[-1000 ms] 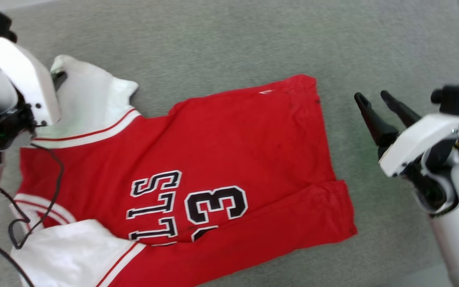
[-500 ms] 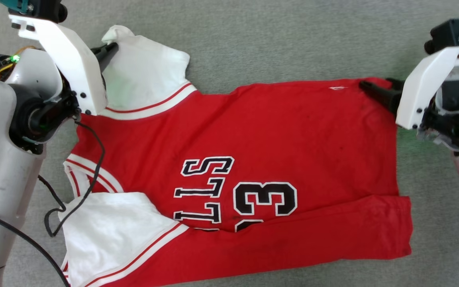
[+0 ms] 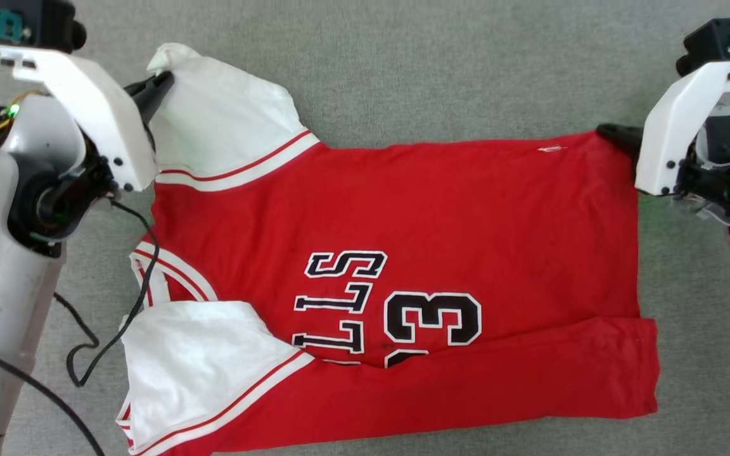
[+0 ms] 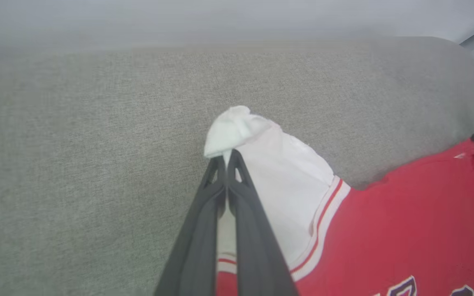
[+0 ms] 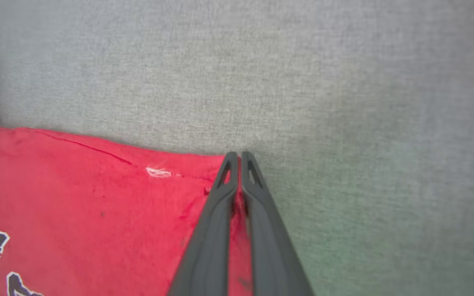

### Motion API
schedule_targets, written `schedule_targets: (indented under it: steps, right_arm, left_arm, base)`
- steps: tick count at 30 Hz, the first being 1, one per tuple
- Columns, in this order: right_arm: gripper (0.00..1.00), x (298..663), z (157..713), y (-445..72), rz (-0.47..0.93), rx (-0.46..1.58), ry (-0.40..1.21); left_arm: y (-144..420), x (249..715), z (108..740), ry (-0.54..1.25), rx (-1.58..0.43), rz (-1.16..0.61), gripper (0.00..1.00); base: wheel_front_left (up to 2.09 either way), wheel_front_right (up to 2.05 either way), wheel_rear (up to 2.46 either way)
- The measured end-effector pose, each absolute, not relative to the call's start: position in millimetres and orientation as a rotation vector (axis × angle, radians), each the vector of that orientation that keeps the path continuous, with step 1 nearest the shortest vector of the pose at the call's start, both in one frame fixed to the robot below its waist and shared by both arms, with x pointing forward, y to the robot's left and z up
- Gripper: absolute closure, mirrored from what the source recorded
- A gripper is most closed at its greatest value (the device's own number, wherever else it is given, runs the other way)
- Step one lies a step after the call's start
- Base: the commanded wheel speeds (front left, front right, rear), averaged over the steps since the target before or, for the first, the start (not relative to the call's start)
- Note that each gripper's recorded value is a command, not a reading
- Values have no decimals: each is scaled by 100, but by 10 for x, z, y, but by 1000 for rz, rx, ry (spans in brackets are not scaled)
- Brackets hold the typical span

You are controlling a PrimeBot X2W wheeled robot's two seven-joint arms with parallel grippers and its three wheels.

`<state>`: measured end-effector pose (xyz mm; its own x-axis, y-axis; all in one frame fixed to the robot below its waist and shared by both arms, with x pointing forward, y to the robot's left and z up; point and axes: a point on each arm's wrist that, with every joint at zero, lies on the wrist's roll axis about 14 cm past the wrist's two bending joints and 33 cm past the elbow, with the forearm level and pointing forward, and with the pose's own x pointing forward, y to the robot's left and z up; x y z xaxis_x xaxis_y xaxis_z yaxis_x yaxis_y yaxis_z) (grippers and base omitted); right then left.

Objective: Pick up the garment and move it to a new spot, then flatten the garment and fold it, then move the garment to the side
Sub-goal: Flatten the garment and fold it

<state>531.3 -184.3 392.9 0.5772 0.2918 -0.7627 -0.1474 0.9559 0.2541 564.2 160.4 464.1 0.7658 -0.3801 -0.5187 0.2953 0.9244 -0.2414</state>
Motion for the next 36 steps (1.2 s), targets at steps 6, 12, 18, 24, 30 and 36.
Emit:
schedule_targets:
  steps: [6, 12, 18, 24, 30, 36]
  right_arm:
    - [100, 5182, 4423, -1982, 242, 169, 750]
    - [100, 4759, 4429, -2026, 236, 179, 729]
    - [100, 4306, 4222, -2067, 218, 214, 764]
    - [100, 3847, 3908, -2108, 170, 298, 832]
    - [0, 3563, 3702, -2070, 141, 340, 875]
    - [0, 3498, 3750, -2021, 131, 353, 806]
  left_arm:
    - [1829, 5343, 4946, 485, -196, -302, 100]
    - [1967, 4837, 4873, 470, -270, -236, 100]
    - [2012, 4262, 4561, 536, -349, -169, 100]
    - [1983, 3661, 4077, 706, -439, -108, 100]
    - [1826, 3364, 3842, 798, -494, -123, 68]
    - [1729, 3449, 3907, 705, -482, -142, 0]
  base:
    - [0, 0, 0]
    - [0, 0, 0]
    - [0, 0, 0]
    - [0, 0, 0]
    - [0, 0, 0]
    - [0, 0, 0]
